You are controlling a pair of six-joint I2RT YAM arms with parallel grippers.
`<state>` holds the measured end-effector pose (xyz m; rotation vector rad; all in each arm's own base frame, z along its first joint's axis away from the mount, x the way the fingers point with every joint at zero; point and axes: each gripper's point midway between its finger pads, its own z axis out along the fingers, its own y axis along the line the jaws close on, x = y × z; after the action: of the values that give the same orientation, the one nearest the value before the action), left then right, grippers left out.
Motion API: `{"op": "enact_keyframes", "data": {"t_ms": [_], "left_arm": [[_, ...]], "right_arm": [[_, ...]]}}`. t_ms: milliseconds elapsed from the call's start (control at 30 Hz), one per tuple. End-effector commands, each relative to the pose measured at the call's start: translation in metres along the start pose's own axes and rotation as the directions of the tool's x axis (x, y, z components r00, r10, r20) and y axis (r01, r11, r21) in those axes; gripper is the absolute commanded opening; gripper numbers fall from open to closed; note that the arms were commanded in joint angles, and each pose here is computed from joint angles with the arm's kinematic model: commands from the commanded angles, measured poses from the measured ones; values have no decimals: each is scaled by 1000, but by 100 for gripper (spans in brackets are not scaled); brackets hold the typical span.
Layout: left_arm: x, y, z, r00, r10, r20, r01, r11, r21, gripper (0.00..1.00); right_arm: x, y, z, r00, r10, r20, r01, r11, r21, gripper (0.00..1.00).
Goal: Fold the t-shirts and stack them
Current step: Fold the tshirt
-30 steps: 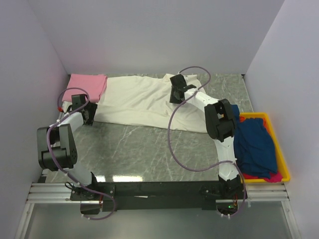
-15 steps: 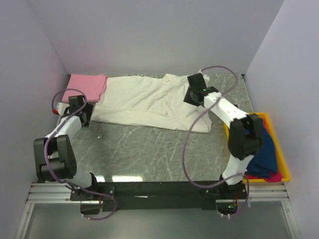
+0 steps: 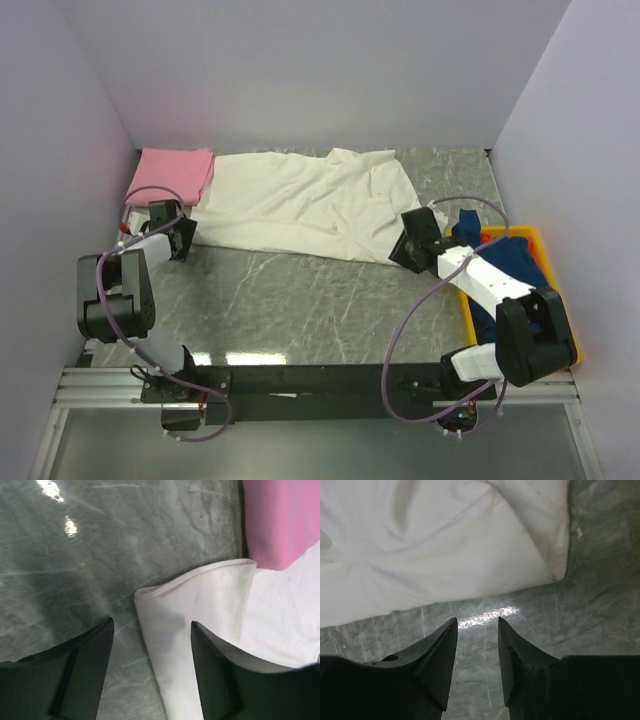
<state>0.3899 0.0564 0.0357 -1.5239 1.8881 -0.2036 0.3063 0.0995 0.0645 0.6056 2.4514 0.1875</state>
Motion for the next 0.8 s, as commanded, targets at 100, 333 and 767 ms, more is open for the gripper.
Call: {"op": "enact_keyframes", "data": {"t_ms": [100, 333, 767], "left_arm": [[3, -7, 14, 999, 34, -7, -34, 999, -14, 64], [3, 6, 24, 998, 61, -3, -61, 992, -111, 46], [7, 17, 27, 995, 97, -24, -99, 980, -173, 1]], "right_arm": [[-18, -11, -4, 990, 117, 73, -114, 993, -39, 45], [-9, -23, 3, 981, 186, 47, -184, 982, -41, 50], [-13, -33, 19, 958, 273, 82, -274, 962, -9, 55]]}}
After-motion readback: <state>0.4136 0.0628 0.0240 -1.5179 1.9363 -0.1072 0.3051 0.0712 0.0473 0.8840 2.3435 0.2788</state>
